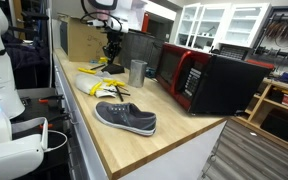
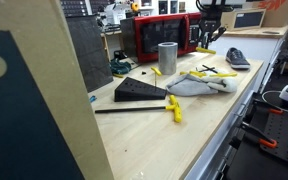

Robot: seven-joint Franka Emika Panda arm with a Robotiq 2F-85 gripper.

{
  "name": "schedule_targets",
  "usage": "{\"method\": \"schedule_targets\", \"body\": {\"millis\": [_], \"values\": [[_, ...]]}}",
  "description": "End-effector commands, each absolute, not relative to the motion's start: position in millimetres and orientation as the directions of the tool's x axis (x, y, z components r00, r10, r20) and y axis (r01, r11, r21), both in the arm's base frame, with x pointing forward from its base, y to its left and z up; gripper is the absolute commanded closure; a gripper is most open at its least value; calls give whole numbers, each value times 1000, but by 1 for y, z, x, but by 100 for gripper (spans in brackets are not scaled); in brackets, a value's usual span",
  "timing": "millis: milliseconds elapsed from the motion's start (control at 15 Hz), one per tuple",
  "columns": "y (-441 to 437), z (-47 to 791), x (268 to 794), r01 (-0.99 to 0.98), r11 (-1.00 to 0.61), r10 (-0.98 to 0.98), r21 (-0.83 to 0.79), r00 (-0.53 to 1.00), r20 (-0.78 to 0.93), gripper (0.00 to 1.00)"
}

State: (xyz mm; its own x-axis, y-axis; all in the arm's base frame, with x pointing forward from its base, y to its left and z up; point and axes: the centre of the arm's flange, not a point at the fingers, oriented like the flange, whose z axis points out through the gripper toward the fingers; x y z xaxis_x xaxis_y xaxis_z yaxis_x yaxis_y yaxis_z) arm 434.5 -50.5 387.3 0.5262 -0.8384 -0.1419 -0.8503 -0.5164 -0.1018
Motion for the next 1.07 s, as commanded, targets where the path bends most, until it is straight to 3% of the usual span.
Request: {"method": "schedule_targets", "body": {"millis": [0,467,1000], "values": [[-66,414,473,-852,-505,-815,-138,524,-247,97],[-78,441,511,-876,-432,-776,-214,482,-407,97],[-77,454,542,-896,-312,-772,-316,433,-465,97]]}}
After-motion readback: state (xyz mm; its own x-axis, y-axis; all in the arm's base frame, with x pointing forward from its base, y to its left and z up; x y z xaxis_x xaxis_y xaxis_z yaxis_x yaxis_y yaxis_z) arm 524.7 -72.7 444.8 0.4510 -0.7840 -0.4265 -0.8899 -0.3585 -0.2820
